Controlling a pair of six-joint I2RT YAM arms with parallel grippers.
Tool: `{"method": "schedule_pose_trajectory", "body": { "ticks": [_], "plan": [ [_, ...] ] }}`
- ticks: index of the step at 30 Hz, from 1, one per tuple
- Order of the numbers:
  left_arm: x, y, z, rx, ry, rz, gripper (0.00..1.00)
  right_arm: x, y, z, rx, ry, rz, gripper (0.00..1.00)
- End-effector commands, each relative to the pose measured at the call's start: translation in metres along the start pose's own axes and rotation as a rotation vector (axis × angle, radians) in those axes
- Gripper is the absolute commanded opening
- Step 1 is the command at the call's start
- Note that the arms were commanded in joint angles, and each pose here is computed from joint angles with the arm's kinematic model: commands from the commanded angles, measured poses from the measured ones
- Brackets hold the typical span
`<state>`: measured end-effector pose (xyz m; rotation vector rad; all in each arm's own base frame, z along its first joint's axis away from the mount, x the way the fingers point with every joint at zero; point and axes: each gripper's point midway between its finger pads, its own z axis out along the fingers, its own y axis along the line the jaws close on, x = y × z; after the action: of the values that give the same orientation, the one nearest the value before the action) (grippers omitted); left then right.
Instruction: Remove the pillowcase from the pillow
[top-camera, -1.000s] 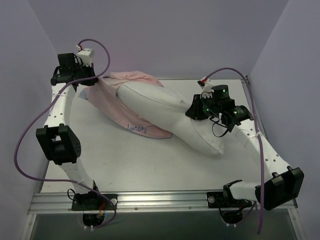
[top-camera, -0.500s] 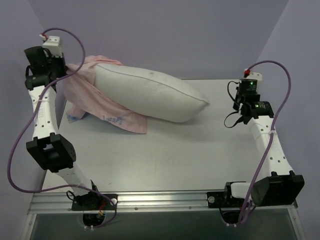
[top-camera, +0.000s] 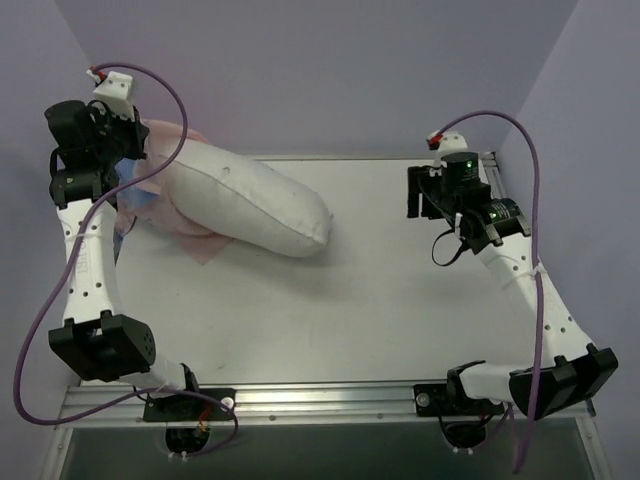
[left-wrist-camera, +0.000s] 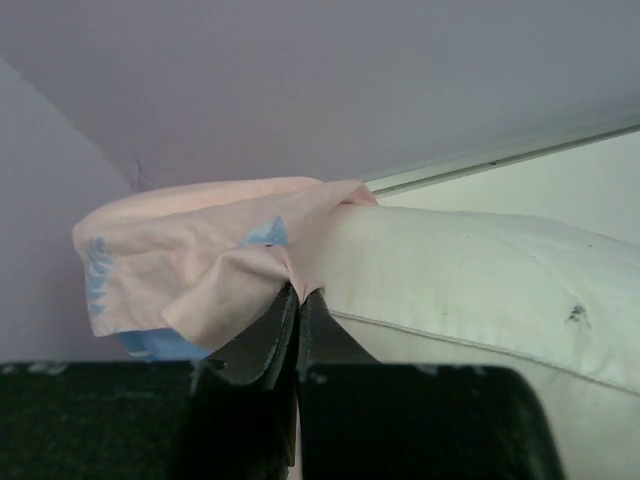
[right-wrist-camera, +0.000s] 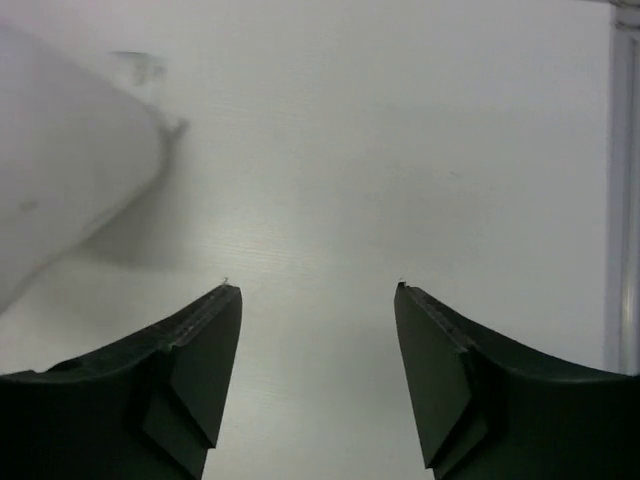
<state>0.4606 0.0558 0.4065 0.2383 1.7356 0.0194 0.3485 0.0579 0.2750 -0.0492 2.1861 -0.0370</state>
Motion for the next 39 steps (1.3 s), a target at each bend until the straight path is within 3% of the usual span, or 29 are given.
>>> {"method": "schedule_pose_trajectory", "body": {
  "ticks": [1,4,6,8,10,11,13,14,15,19,22,23,27,29,31,32,35,36,38,39],
  "plan": [
    [-0.062,-0.013,-0.02,0.076,-0.174,0.016,0.02,-0.056,0.07,-0.048,-0.322,-0.206,0.003,0.66],
    [-0.061,-0.043,-0.028,0.215,-0.154,-0.037,0.02,-0.082,0.131,-0.069,-0.51,-0.292,0.004,0.99],
    [-0.063,-0.069,-0.041,0.31,-0.148,-0.057,0.02,-0.091,0.18,-0.077,-0.614,-0.319,-0.049,1.0],
    [-0.061,-0.093,-0.05,0.374,-0.128,-0.069,0.02,-0.086,0.214,-0.057,-0.609,-0.272,-0.105,1.0],
    [-0.061,-0.111,-0.054,0.428,-0.122,-0.08,0.02,-0.104,0.247,-0.069,-0.623,-0.314,-0.178,1.0],
    [-0.062,-0.115,-0.056,0.438,-0.121,-0.085,0.02,-0.088,0.267,-0.042,-0.604,-0.24,-0.234,1.0],
    [-0.064,-0.115,-0.057,0.433,-0.123,-0.09,0.02,-0.104,0.295,-0.049,-0.633,-0.28,-0.276,1.0],
    [-0.065,-0.114,-0.057,0.425,-0.123,-0.092,0.02,-0.087,0.315,-0.021,-0.629,-0.219,-0.306,1.0],
    [-0.069,-0.112,-0.058,0.415,-0.129,-0.087,0.02,-0.102,0.323,-0.023,-0.638,-0.25,-0.294,1.0],
    [-0.071,-0.111,-0.059,0.406,-0.13,-0.087,0.02,-0.082,0.365,0.036,-0.628,-0.195,-0.344,1.0],
    [-0.07,-0.107,-0.06,0.384,-0.129,-0.085,0.02,-0.034,0.369,0.107,-0.492,-0.094,-0.398,1.0],
    [-0.069,-0.106,-0.06,0.383,-0.127,-0.083,0.02,0.0,0.366,0.137,-0.44,-0.017,-0.447,1.0],
    [-0.07,-0.104,-0.06,0.378,-0.126,-0.09,0.02,0.08,0.331,0.197,-0.256,0.18,-0.546,1.0],
    [-0.074,-0.097,-0.061,0.366,-0.135,-0.105,0.02,0.104,0.298,0.224,-0.15,0.243,-0.556,0.92],
    [-0.078,-0.087,-0.063,0.347,-0.145,-0.116,0.02,0.114,0.279,0.237,-0.117,0.296,-0.514,0.39],
    [-0.081,-0.084,-0.065,0.337,-0.152,-0.121,0.02,0.118,0.26,0.245,-0.085,0.325,-0.479,0.0],
    [-0.083,-0.068,-0.067,0.295,-0.159,-0.122,0.02,0.094,0.238,0.238,-0.042,0.258,-0.414,0.0],
    [-0.082,-0.063,-0.067,0.281,-0.158,-0.121,0.02,0.107,0.216,0.24,0.001,0.287,-0.411,0.0],
    [-0.08,-0.046,-0.067,0.209,-0.158,-0.101,0.02,0.072,0.193,0.222,0.013,0.209,-0.327,0.0],
    [-0.079,-0.038,-0.067,0.173,-0.154,-0.094,0.02,0.086,0.161,0.225,0.041,0.253,-0.301,0.0]
  ]
}}
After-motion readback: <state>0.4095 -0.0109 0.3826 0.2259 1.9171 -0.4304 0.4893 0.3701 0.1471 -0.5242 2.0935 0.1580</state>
